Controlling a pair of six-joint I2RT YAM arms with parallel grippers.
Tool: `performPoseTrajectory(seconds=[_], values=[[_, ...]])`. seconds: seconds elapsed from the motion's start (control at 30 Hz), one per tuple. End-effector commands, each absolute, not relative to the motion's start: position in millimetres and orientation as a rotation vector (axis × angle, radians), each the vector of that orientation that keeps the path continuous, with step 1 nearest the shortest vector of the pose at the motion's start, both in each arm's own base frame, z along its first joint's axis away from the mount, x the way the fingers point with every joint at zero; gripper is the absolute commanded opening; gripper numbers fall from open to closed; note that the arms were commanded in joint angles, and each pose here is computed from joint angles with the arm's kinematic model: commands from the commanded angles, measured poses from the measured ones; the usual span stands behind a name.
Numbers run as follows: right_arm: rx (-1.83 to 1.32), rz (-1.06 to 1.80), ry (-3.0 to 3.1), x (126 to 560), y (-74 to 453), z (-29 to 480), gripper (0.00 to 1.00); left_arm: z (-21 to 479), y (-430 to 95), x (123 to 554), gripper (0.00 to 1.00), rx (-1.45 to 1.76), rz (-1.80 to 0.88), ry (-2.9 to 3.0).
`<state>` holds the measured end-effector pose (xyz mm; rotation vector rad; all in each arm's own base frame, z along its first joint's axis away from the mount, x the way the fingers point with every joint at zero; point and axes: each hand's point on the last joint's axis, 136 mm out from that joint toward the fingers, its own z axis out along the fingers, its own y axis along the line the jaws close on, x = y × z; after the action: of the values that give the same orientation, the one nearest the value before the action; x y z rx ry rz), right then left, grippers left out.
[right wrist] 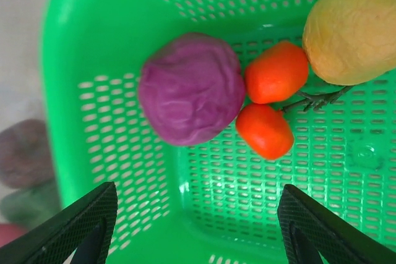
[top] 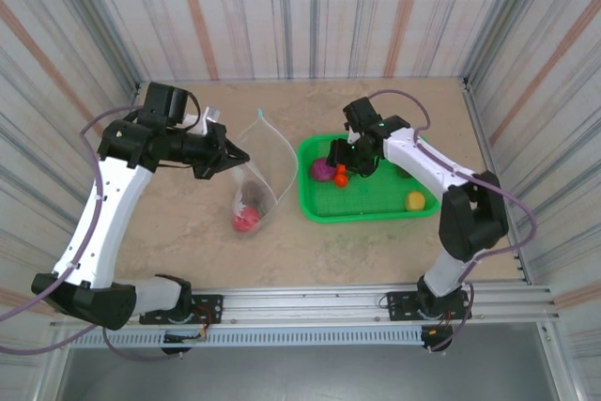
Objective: Place the food in the zip-top bag and seal the zipper
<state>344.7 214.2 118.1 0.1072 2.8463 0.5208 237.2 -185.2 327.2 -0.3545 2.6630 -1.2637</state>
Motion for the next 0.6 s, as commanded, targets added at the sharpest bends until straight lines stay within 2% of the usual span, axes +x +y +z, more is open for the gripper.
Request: performPoseTrajectory(seconds=[0.0,0.23,0.57], values=[[0.068,0.551,2.850,356.3,226.1,113.4,0.72,329.5,-182.9,226.8,0.00,-0.345,-1.285,2.674],[0.020,0.539,2.836,369.3,240.1,109.8,0.75,328.4,-179.1,225.3,0.00,-0.355,-1.276,2.688],[-0.014,0.453,2.931,366.5,246.0,75.1,0.80,324.1,-178.9,228.2,0.00,-0.358,-1.275,2.705]])
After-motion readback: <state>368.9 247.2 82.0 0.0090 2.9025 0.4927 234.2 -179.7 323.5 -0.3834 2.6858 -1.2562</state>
